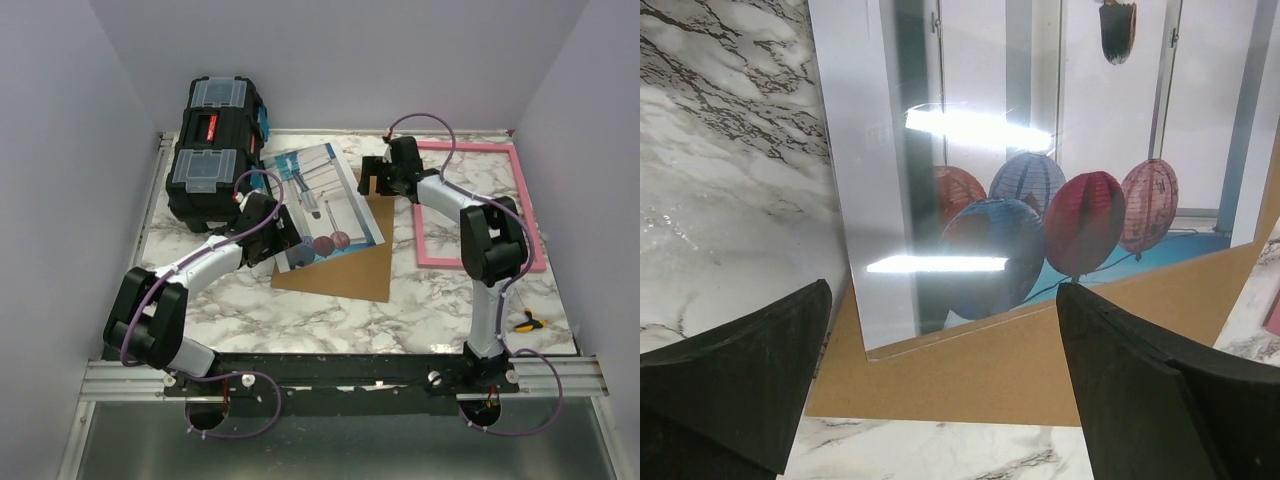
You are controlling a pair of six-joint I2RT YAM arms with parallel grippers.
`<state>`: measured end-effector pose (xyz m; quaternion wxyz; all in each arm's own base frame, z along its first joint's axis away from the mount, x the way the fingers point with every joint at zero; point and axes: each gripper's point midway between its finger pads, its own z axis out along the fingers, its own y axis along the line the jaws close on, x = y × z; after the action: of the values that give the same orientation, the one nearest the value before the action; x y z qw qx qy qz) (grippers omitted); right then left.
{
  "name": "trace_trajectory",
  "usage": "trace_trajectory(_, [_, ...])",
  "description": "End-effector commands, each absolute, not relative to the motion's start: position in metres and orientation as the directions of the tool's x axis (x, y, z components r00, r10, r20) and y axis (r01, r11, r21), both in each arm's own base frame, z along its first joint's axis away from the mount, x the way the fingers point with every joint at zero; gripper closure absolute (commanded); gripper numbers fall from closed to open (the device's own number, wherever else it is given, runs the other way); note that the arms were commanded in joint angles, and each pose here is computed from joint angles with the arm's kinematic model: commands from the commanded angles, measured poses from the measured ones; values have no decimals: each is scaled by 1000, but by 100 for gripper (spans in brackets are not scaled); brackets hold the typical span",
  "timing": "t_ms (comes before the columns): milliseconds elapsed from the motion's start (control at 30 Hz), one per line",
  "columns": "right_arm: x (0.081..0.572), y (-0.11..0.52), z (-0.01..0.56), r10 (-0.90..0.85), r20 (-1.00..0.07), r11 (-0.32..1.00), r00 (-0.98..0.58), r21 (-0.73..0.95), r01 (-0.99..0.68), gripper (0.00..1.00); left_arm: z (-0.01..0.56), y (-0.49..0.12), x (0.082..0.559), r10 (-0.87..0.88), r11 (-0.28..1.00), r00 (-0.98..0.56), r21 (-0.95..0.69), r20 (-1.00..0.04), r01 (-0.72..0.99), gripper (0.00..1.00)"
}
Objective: Take the photo out of the frame
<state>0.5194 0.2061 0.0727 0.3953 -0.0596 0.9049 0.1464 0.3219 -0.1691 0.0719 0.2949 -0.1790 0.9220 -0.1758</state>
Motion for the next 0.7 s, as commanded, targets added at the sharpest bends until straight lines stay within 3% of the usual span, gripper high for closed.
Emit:
trace_trajectory(0, [492, 215, 74, 42, -720, 925, -692, 290, -245, 0, 71, -170, 329, -414, 886, -754, -417, -511, -204, 3])
trace_trajectory(333, [457, 234, 54, 58, -675, 895, -735, 361, -262, 10, 56, -187, 332, -407, 871, -787, -456, -463, -182, 8])
trace_trajectory(667, [418, 245, 41, 54, -639, 894, -767, 373, -249, 12, 44, -203, 328, -375, 868, -828, -472, -416, -156, 8])
